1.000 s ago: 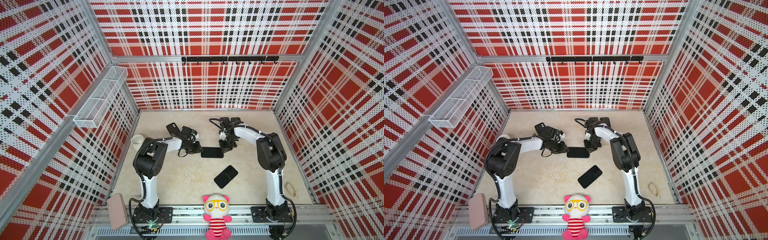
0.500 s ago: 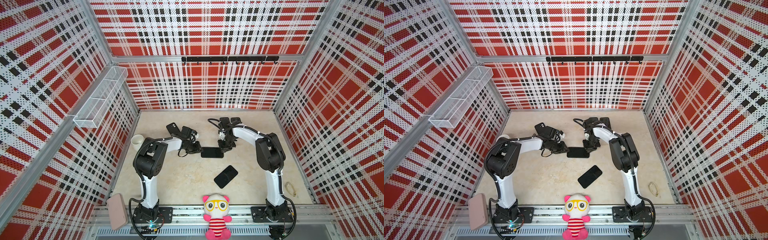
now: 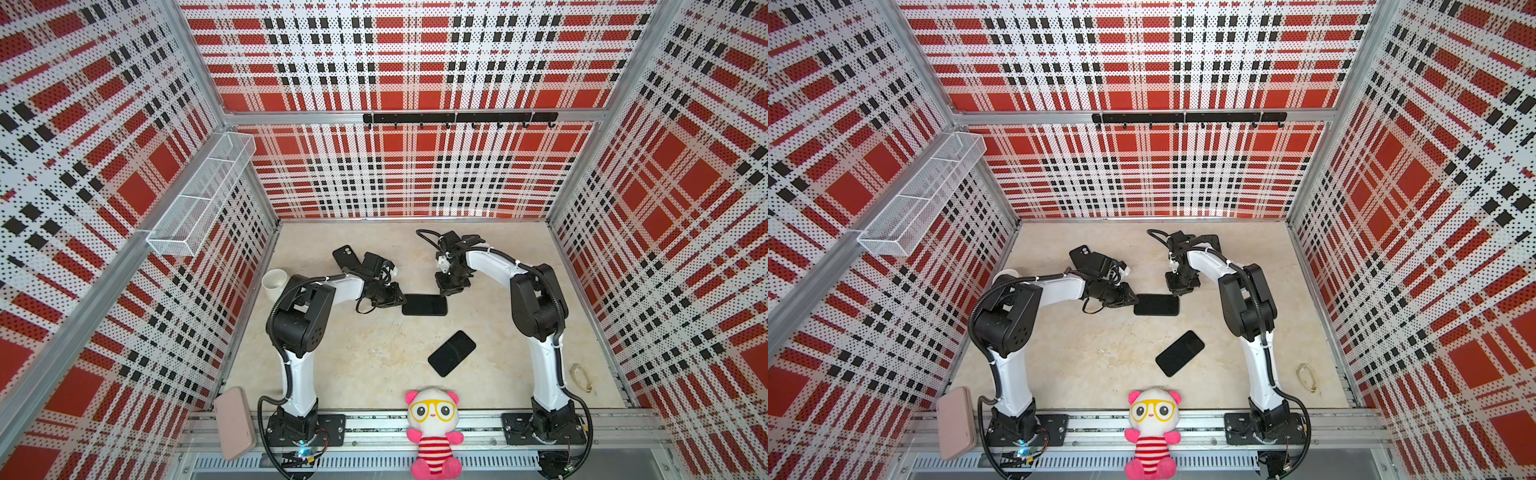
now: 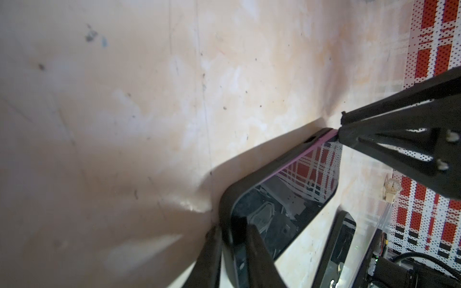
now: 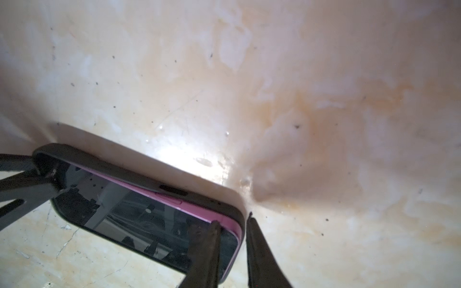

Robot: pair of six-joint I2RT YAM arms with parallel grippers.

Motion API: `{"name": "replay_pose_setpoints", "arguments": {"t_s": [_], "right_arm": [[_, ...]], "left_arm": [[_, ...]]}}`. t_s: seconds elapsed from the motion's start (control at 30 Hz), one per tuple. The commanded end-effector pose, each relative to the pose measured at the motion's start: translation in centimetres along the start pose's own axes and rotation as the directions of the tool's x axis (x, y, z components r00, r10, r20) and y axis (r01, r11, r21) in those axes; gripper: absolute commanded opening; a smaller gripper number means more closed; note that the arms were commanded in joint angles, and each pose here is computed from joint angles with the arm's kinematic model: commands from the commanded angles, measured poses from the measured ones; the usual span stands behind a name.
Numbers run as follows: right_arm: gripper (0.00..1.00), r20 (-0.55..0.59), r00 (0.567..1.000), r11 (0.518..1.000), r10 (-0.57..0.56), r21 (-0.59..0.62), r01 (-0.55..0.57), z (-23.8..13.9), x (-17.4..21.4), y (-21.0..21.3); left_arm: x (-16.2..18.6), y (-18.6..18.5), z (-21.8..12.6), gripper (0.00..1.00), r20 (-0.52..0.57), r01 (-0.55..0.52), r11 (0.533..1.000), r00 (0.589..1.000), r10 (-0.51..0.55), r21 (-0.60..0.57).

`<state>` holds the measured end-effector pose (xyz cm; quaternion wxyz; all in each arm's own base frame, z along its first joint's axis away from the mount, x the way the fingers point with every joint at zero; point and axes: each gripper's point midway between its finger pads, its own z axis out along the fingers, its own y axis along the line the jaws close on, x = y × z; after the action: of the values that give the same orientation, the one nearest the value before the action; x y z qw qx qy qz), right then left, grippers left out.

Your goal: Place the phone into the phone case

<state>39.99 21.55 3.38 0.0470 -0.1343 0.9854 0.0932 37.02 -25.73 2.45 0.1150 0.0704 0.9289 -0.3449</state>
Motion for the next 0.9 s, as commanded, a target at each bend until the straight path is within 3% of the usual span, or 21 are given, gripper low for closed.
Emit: {"name": "replay_pose_setpoints", "arguments": {"t_s": [0.0, 0.4, 0.87], "right_arm": [[0.2, -0.056, 0.998, 0.998, -0.005, 0.069, 0.009, 2.7, 1.0, -2.0], [0.13, -0.169, 0.986, 0.991, 0.003, 0.129, 0.019, 5.5, 4.7, -3.2], [0.13, -0.387, 0.922, 0.968, -0.006, 0.23, 0.103, 9.8, 12.0, -3.4]], "left_arm": [[0.8, 0.5, 0.7, 0.22, -0.035, 0.015, 1.0, 0.999, -0.015, -0.002], [0.8, 0.6, 0.6, 0.22, -0.034, 0.016, 1.0, 0.999, -0.016, -0.003], [0.7, 0.7, 0.5, 0.22, -0.031, 0.017, 1.0, 0.999, -0.017, -0.004]]}}
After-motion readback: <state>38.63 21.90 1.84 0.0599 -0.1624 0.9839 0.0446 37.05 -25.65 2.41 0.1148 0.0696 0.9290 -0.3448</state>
